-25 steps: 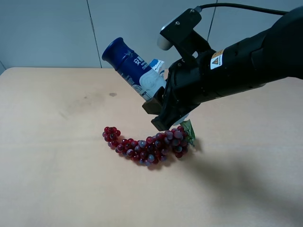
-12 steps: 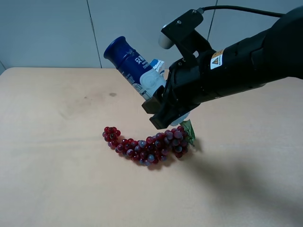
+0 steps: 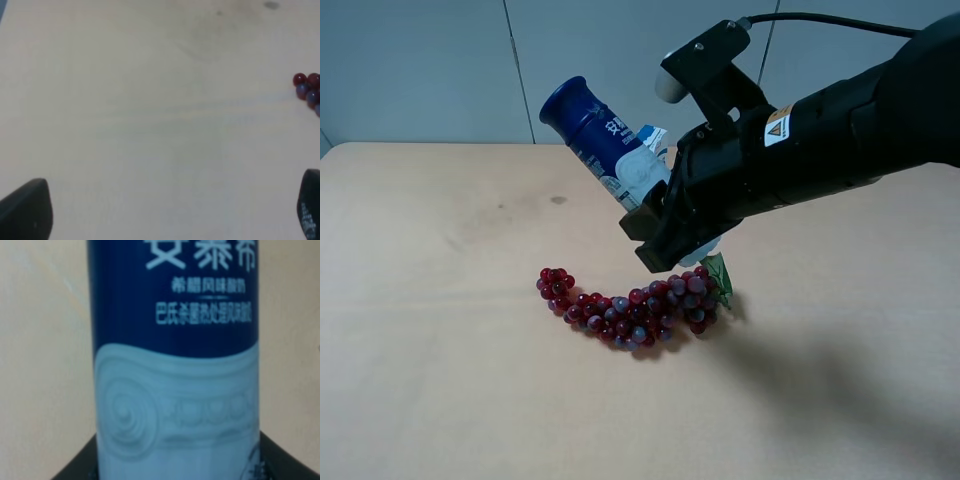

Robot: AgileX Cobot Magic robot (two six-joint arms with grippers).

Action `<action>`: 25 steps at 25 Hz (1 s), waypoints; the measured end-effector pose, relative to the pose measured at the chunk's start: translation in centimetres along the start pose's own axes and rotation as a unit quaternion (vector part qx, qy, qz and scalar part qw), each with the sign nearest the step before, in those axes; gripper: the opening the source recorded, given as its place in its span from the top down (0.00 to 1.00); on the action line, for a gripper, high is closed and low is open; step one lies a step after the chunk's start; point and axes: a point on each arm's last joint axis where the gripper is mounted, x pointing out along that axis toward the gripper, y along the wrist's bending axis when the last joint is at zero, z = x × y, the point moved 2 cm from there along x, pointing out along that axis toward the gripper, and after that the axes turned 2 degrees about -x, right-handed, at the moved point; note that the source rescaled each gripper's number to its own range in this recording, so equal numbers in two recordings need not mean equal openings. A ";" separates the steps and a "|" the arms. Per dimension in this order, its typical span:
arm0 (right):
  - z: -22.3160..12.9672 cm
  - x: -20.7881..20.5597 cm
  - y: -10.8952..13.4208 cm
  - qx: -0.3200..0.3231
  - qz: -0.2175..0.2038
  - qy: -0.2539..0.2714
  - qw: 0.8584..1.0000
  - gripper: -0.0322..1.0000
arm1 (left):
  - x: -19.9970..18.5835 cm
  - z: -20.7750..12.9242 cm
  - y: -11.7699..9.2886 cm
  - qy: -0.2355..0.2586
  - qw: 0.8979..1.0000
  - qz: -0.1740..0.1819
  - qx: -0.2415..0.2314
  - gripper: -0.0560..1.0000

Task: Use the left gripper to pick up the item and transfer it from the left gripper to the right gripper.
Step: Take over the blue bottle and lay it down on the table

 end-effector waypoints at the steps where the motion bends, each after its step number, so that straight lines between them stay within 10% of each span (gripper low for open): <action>1: 0.0 0.0 0.0 0.000 0.000 0.000 1.000 0.97 | 0.3 -0.1 0.0 0.002 1.000 -0.003 0.003 0.04; 12: 0.0 0.0 0.0 0.013 0.001 0.000 1.000 0.97 | 2.5 -1.1 -0.8 0.017 0.998 -0.042 0.053 0.06; 25: 0.0 0.0 0.0 0.016 0.001 0.000 1.000 0.97 | 2.5 -1.0 -0.1 0.014 1.000 -0.008 0.024 0.06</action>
